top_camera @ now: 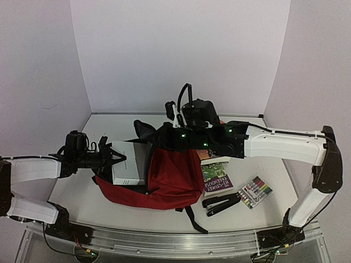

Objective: Pack the student bag
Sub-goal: Place the book in the student bag.

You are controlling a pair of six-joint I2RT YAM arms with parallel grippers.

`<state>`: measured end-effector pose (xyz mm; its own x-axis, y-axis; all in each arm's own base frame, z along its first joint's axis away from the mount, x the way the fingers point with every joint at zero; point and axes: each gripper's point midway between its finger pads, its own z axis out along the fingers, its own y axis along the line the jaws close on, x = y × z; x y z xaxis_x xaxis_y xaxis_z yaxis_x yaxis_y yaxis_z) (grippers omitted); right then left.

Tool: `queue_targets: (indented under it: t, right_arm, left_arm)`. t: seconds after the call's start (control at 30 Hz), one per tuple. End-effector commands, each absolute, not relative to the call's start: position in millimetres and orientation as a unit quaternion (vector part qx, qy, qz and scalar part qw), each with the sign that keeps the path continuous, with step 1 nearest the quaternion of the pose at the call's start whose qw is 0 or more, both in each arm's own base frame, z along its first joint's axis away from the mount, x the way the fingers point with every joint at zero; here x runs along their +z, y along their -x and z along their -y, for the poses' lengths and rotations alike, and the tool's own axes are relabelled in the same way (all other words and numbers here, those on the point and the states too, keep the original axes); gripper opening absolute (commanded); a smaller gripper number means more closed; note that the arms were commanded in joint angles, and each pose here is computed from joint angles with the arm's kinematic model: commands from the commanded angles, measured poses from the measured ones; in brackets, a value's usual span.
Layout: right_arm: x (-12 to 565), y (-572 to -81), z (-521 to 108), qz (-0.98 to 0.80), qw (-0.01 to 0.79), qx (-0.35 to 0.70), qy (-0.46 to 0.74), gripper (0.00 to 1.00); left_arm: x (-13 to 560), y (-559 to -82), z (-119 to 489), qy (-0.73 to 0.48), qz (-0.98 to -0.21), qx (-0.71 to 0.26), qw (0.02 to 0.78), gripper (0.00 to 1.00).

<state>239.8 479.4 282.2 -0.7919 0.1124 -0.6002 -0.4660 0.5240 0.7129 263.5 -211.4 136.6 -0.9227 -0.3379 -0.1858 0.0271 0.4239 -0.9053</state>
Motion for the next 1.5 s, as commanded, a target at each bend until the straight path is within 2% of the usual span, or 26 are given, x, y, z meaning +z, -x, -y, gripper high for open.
queue_targets:
  t: [0.0, 0.13, 0.4, 0.57, 0.67, 0.87, 0.97, 1.13, 1.27, 1.37, 1.47]
  right_arm:
    - [310, -243, -482, -0.792, 0.336, 0.499, 0.104, 0.00]
    - [306, -243, -484, -0.794, 0.331, 0.498, 0.105, 0.00]
    - [305, -244, -485, -0.795, 0.331, 0.498, 0.101, 0.00]
    - [302, -244, -480, -0.798, 0.334, 0.492, 0.098, 0.00]
    - [303, -245, -474, -0.798, 0.342, 0.488, 0.091, 0.00]
    - [297, -248, -463, -0.806, 0.353, 0.468, 0.083, 0.00]
    - [294, -249, -463, -0.807, 0.353, 0.466, 0.083, 0.00]
    - [291, -249, -464, -0.809, 0.352, 0.464, 0.084, 0.00]
    - [293, -249, -463, -0.808, 0.352, 0.465, 0.084, 0.00]
    - [293, -248, -462, -0.808, 0.352, 0.466, 0.084, 0.00]
    - [293, -247, -462, -0.808, 0.351, 0.466, 0.084, 0.00]
  left_arm:
    - [180, -255, 227, -0.004, -0.790, -0.576, 0.211, 0.31]
    - [180, -254, 229, -0.016, -0.791, -0.577, 0.205, 0.31]
    - [154, -282, 240, -0.003, -0.808, -0.556, 0.196, 0.35]
    - [120, -294, 243, 0.026, -0.854, -0.490, 0.174, 0.38]
    - [109, -294, 223, 0.050, -0.886, -0.424, 0.184, 0.48]
    - [124, -280, 182, 0.062, -0.915, -0.325, 0.229, 0.81]
    - [125, -268, 168, 0.069, -0.924, -0.296, 0.232, 0.87]
    - [117, -255, 169, 0.075, -0.924, -0.309, 0.211, 0.90]
    - [106, -256, 174, 0.076, -0.924, -0.319, 0.195, 0.87]
    - [103, -262, 180, 0.072, -0.923, -0.326, 0.191, 0.84]
    - [89, -270, 181, 0.069, -0.932, -0.307, 0.181, 0.75]
